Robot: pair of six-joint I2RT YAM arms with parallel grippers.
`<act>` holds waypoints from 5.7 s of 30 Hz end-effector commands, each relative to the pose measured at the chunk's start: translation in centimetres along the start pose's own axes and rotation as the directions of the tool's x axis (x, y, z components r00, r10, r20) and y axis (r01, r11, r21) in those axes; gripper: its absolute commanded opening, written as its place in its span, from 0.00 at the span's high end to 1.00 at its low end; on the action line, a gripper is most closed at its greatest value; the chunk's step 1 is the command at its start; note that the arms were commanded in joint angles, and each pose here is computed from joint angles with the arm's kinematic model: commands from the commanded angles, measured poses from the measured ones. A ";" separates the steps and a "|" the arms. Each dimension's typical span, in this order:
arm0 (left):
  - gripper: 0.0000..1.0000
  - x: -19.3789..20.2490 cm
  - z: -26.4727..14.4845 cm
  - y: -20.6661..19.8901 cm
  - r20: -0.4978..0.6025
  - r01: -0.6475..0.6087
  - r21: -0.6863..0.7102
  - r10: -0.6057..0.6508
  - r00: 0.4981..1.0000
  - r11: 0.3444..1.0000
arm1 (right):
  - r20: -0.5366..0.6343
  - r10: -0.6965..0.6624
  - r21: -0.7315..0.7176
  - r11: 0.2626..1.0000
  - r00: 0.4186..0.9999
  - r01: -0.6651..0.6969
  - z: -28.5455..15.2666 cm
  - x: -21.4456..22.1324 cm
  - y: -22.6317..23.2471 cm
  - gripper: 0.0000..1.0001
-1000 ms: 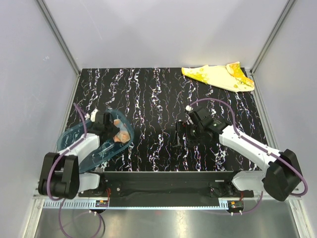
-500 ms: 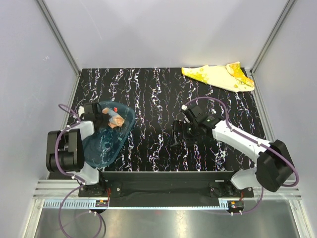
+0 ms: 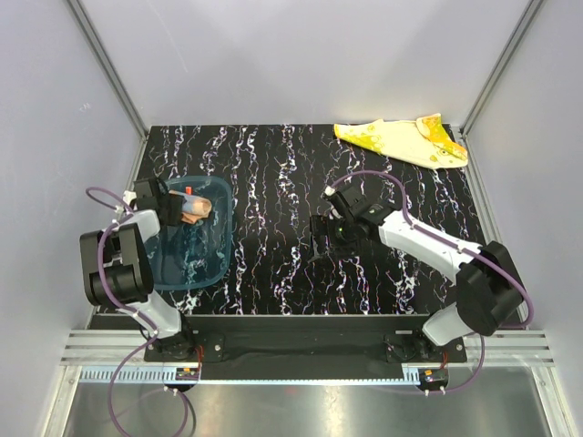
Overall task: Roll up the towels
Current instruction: Place the rolled towel into the container, then move the towel to the center of the board, then flatten the towel
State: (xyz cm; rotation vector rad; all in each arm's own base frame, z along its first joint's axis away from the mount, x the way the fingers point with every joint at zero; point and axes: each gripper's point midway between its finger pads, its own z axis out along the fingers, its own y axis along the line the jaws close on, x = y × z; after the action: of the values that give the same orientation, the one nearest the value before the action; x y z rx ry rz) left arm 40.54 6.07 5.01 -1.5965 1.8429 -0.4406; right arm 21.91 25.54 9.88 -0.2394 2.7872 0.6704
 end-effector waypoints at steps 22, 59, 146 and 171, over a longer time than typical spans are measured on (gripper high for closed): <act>0.01 1.9 -4.8 -2.9 0.022 -0.072 0.075 0.071 0.997 0.995 | 0.111 -0.022 -0.011 1.000 0.994 0.024 -4.0 -1.6 0.9 0.04; 0.01 12.7 -21.2 -0.3 -0.007 -0.815 0.387 0.885 0.466 0.432 | 0.558 0.573 0.255 0.570 0.601 -0.781 -7.9 -28.0 -43.4 0.11; 0.01 11.2 -22.2 -0.9 0.095 -0.839 0.356 0.877 0.471 0.412 | 0.067 0.200 0.474 0.856 0.978 -0.207 2.3 -1.0 -9.1 0.37; 0.01 10.9 -22.3 -1.1 0.104 -0.846 0.345 0.879 0.465 0.407 | -0.033 0.175 0.344 0.926 0.984 -0.153 6.6 -1.0 -7.2 1.00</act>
State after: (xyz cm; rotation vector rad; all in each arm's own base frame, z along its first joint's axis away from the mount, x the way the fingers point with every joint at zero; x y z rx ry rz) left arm 24.98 -8.34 17.11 -0.2249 2.2844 -0.3203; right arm 26.79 19.66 1.19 0.0905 2.9057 -0.0168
